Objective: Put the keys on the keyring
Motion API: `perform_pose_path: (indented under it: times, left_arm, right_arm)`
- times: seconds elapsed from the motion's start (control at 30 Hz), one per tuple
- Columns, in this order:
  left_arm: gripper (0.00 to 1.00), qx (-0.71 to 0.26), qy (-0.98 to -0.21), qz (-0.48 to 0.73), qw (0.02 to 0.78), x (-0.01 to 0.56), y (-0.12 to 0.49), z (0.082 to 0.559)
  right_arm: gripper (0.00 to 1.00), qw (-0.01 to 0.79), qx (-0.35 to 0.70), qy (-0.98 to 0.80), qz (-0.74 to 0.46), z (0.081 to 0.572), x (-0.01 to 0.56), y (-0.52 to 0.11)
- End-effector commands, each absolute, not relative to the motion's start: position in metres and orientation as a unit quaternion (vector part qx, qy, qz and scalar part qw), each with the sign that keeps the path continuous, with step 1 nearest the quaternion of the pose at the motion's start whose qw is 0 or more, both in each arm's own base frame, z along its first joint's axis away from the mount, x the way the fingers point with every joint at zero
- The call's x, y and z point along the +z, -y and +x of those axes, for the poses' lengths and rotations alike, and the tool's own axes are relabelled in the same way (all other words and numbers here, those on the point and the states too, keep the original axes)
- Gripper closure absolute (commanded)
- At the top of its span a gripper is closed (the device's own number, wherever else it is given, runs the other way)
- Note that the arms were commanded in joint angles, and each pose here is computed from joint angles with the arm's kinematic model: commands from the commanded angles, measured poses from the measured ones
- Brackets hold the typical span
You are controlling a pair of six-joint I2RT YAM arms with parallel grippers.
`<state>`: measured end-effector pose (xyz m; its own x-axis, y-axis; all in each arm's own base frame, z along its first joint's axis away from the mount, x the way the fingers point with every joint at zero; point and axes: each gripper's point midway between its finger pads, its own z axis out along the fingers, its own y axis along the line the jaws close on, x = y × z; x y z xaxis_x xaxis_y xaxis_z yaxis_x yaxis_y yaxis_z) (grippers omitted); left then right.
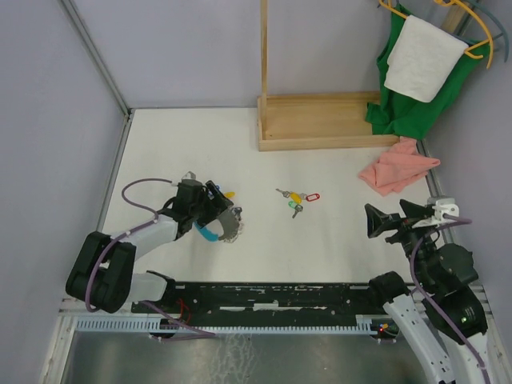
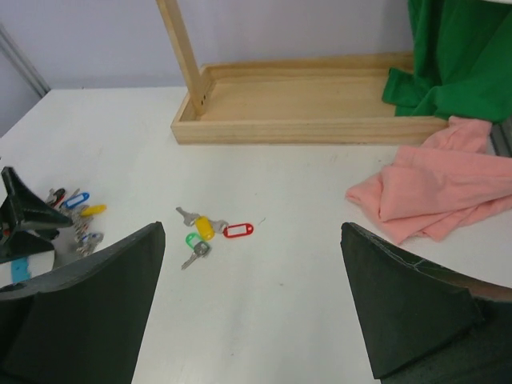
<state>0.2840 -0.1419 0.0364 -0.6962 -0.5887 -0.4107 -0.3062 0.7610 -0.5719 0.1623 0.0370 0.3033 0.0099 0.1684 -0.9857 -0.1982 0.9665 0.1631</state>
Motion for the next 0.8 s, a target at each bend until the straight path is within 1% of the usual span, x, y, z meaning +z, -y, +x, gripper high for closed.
perform_pose_path:
  times: [0.0,0.13,0.3,0.47,0.57,0.67,0.77]
  left_arm:
    - [0.10,-0.260,-0.896,-0.245,0.264,0.027,0.170,0.281]
    - [0.13,-0.263,-0.901,-0.201,0.280,0.038,0.181,0.284]
    - [0.15,-0.239,-0.906,-0.142,0.318,0.050,0.176,0.277]
    - [0.23,-0.231,-0.903,-0.072,0.354,0.064,0.179,0.274]
    - [0.27,-0.202,-0.904,-0.019,0.376,0.070,0.183,0.277]
    - [0.31,-0.176,-0.908,0.027,0.379,0.068,0.189,0.283]
    - [0.37,-0.160,-0.912,0.065,0.371,0.065,0.196,0.289]
  right_arm:
    - [0.00,0.667,0.173,-0.724,-0.036,0.174,0.304,-0.064]
    - [0.00,0.619,0.204,-0.754,-0.074,0.186,0.291,-0.091]
    - [0.00,0.555,0.247,-0.787,-0.110,0.203,0.267,-0.124]
    - [0.02,0.516,0.294,-0.795,-0.123,0.217,0.240,-0.151]
    - [0.03,0.500,0.303,-0.802,-0.123,0.228,0.221,-0.160]
    - [0.05,0.483,0.312,-0.808,-0.130,0.235,0.210,-0.168]
    - [0.06,0.473,0.317,-0.811,-0.137,0.238,0.202,-0.174]
